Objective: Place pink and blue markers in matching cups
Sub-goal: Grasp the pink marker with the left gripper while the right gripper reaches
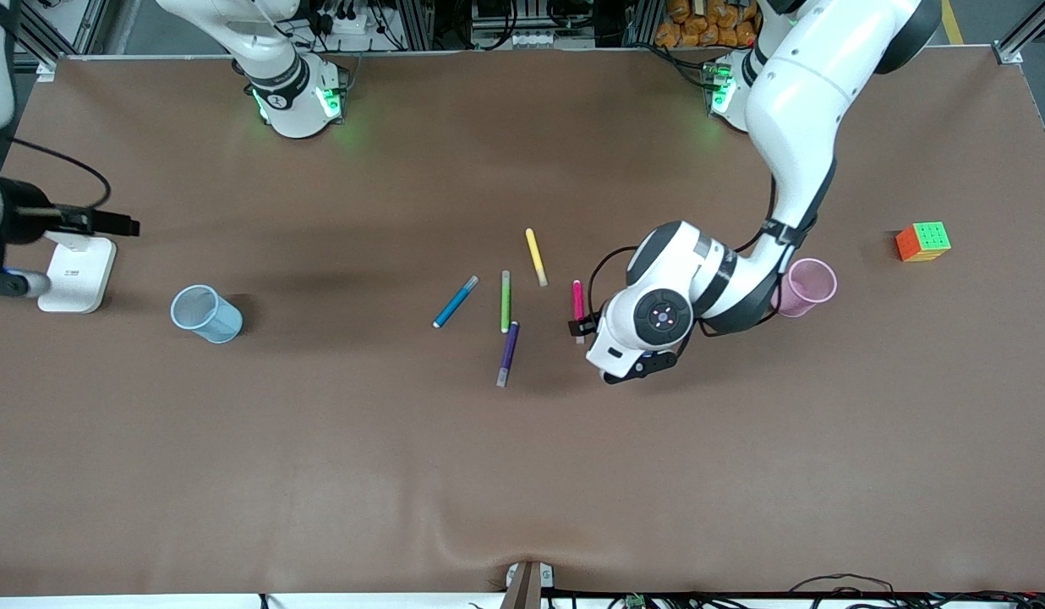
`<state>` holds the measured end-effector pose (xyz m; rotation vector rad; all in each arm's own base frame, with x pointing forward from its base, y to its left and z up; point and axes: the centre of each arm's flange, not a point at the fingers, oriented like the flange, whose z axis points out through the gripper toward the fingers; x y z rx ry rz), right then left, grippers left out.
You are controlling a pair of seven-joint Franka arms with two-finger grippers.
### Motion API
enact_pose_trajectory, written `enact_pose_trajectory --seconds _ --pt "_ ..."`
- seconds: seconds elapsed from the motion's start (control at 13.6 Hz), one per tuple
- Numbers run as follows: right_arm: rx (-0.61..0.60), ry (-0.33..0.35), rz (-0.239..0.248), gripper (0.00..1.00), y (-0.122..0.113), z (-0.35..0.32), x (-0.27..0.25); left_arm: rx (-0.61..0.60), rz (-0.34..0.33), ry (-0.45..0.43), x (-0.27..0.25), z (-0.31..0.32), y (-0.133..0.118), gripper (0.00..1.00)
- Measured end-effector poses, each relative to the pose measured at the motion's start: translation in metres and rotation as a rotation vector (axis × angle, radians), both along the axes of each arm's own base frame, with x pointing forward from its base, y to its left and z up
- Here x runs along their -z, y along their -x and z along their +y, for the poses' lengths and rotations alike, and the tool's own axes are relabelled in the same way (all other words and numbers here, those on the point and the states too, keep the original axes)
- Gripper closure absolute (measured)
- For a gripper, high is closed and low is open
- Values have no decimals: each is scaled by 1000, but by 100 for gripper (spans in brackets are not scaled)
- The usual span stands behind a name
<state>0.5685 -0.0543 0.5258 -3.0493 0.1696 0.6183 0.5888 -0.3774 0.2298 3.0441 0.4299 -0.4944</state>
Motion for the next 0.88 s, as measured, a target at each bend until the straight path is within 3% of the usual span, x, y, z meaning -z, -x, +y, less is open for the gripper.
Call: enact_pose_trajectory --seconds 0.22,0.44,0.81,0.88 --pt "-1 -3 31 0 -1 1 10 -21 -17 24 16 -11 -1 0" --pt "-3 -6 106 0 8 10 12 -41 -24 36 36 -25 3 3" --pt "51 106 171 0 17 108 13 -44 0 27 58 -31 10 2" --pt "58 91 179 0 20 123 14 -42 4 26 60 -32 11 8"
